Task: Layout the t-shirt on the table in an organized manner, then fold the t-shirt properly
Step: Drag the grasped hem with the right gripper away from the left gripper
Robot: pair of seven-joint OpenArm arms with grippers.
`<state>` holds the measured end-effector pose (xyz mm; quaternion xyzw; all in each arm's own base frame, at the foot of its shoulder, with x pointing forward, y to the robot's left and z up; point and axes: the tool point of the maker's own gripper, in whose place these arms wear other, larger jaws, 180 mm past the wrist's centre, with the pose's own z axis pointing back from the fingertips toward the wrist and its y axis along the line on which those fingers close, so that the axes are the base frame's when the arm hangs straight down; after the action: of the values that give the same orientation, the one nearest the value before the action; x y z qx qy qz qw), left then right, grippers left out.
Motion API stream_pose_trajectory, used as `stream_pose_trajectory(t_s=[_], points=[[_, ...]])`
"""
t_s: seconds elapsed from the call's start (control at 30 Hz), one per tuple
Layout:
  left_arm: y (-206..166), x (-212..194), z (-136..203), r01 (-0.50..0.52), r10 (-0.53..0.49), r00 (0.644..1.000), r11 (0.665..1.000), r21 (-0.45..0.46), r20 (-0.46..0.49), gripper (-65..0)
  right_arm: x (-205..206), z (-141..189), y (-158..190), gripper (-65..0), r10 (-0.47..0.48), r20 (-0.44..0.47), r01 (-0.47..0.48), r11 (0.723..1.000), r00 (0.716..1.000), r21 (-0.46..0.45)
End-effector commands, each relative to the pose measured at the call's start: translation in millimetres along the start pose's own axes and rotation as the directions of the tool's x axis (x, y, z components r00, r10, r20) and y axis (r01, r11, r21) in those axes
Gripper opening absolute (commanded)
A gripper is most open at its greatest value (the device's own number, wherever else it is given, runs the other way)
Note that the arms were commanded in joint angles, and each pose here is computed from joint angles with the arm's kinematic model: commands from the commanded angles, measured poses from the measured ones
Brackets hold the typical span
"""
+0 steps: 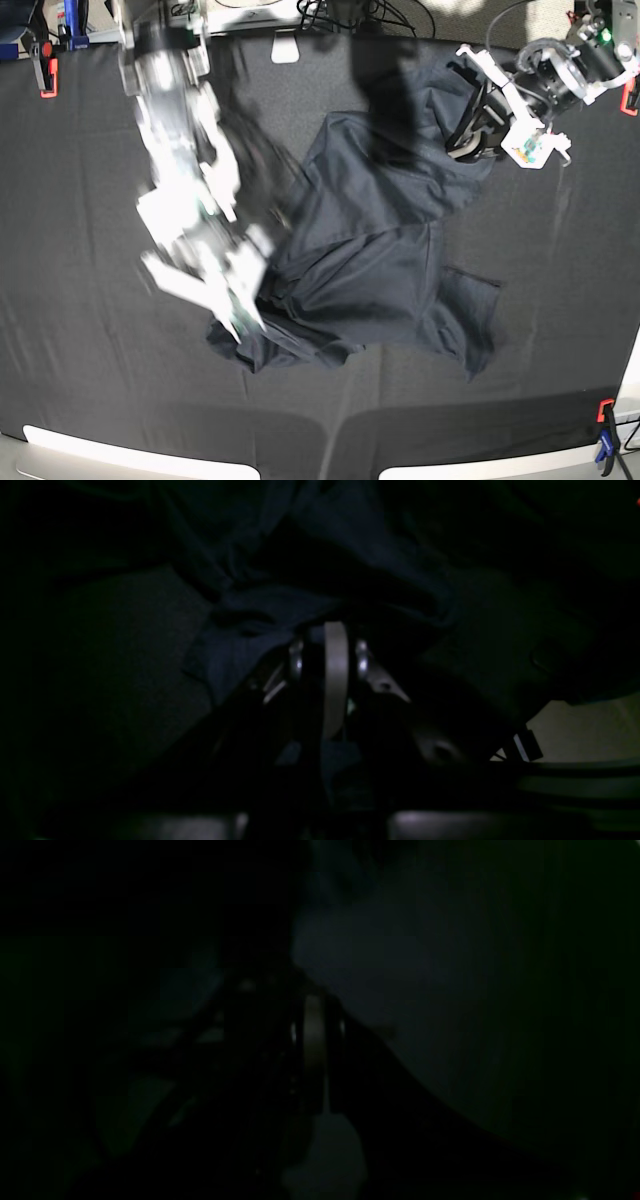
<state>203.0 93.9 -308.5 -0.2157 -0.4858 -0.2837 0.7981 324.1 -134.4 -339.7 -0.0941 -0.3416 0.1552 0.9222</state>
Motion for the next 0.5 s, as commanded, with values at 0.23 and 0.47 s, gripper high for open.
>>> stream_pose_trajectory(t_s=[0.23,0.47], points=[[-1,13,2,0.01,-0.01,0.999,1.0,-0.009,0.05,-60.8,-62,24,-35,-65.0,-0.197,0.059,0.198,0.98,0.979,-0.015],[-1,13,2,0.008,-0.007,0.999,1.0,-0.01,0.052,-60.8,19,38,6,-40.4,-0.213,0.346,0.128,0.959,0.914,0.253]])
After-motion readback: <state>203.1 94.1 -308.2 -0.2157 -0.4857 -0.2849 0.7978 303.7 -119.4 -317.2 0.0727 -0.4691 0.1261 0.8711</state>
